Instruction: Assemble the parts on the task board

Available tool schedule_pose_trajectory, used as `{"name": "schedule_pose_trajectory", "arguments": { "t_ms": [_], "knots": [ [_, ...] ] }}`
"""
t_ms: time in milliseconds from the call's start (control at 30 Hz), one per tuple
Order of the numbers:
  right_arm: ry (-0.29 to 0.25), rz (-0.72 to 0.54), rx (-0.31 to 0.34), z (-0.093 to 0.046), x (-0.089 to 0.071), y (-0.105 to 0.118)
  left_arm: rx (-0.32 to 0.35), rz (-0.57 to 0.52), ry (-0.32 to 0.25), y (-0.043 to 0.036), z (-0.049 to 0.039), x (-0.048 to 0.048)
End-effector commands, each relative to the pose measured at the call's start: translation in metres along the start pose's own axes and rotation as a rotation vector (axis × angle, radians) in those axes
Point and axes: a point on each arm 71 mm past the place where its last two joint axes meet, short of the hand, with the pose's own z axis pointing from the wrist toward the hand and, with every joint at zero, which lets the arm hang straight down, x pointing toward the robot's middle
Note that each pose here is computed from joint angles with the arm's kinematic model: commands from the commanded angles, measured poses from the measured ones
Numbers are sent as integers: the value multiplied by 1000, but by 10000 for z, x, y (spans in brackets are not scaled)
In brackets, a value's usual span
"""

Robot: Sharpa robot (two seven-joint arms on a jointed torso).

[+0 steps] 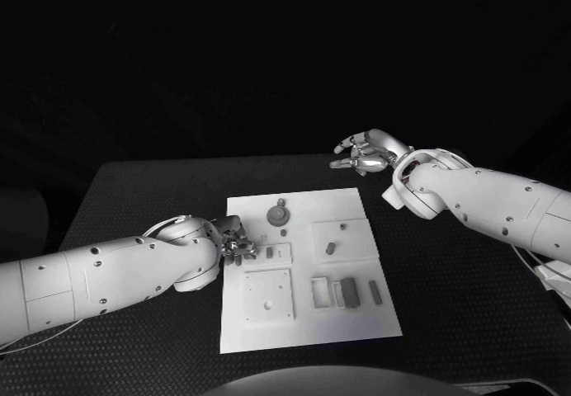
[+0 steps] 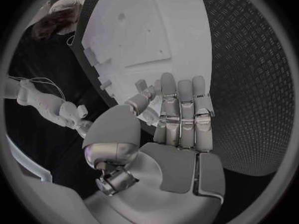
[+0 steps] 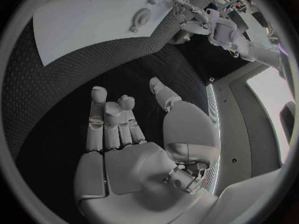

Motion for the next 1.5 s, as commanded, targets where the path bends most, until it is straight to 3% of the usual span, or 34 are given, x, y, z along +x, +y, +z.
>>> {"name": "schedule_pose_trajectory", "arguments": {
  "t_ms": [33, 500, 900, 1500],
  "knots": [
    [14, -6, -8, -2, 10, 5, 0, 35, 38, -13, 0, 65],
    [16, -6, -14, -7, 18, 21, 16, 120, 19, -62, -11, 68],
    [18, -5, -19, -9, 23, 32, 21, 121, 1, -86, -7, 65],
    [17, -9, -23, -15, 20, 35, 26, 123, 29, -122, 33, 117]
  ]
}}
